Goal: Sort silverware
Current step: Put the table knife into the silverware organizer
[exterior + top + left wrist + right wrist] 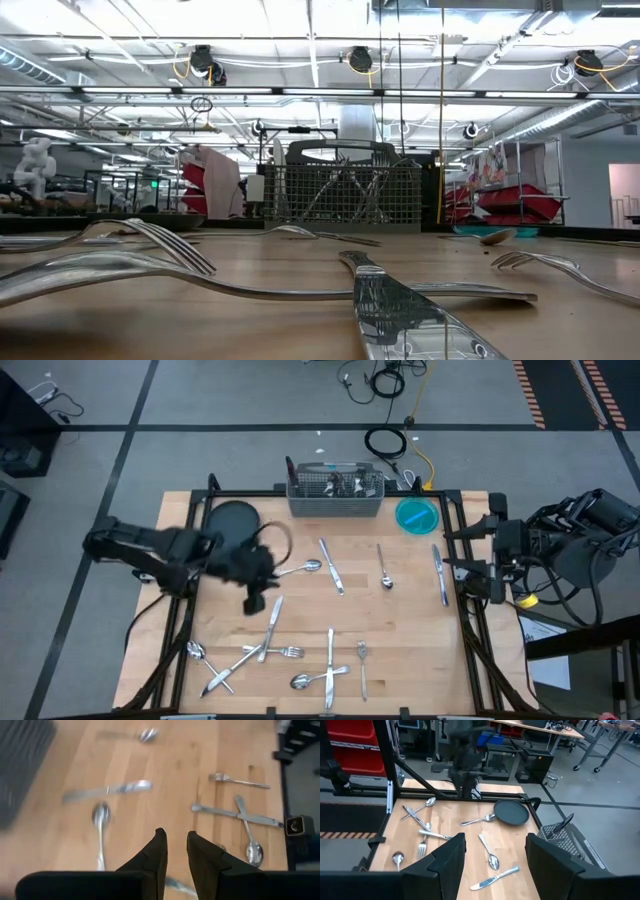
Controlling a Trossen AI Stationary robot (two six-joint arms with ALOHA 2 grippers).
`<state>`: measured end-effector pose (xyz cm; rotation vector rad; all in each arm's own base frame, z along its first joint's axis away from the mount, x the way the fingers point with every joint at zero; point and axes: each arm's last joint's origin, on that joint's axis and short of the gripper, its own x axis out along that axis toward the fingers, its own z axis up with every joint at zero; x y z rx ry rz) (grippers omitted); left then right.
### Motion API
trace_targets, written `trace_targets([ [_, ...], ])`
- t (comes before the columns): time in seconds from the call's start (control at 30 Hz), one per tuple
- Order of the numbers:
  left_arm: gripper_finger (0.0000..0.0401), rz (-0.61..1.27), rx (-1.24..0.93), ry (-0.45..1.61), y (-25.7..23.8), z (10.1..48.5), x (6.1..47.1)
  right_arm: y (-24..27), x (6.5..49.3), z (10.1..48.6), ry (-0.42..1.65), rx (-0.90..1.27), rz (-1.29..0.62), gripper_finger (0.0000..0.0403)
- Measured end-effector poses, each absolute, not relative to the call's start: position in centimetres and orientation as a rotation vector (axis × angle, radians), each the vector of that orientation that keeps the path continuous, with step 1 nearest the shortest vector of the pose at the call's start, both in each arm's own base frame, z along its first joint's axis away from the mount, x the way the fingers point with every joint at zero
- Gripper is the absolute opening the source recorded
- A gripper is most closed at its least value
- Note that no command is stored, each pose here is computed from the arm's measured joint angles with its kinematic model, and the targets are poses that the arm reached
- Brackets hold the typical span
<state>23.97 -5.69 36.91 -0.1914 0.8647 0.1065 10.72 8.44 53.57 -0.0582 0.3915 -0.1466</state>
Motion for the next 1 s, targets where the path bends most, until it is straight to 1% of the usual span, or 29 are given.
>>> trace_targets([
  [0.23,0.0082,0.309,-0.396,0.909,-11.9,31.3,20.0,8.6,11.0,53.6,0.370,-0.030,-0.183,0.0196],
  [0.37,0.0082,0.371,-0.461,0.943,-15.0,28.6,18.8,8.8,11.1,53.6,0.369,-0.037,-0.192,0.0196],
  [0.5,0.0082,0.430,-0.558,0.974,-17.6,26.8,18.1,9.0,11.3,53.5,0.373,-0.041,-0.192,0.0196],
  [0.77,0.0082,0.476,-0.580,1.204,-21.5,22.7,17.3,9.5,11.8,53.3,0.385,-0.064,-0.191,0.0196],
  [1.0,0.0082,0.426,-0.619,1.233,-23.0,21.2,17.7,10.0,12.1,53.0,0.418,-0.069,-0.145,0.0196],
])
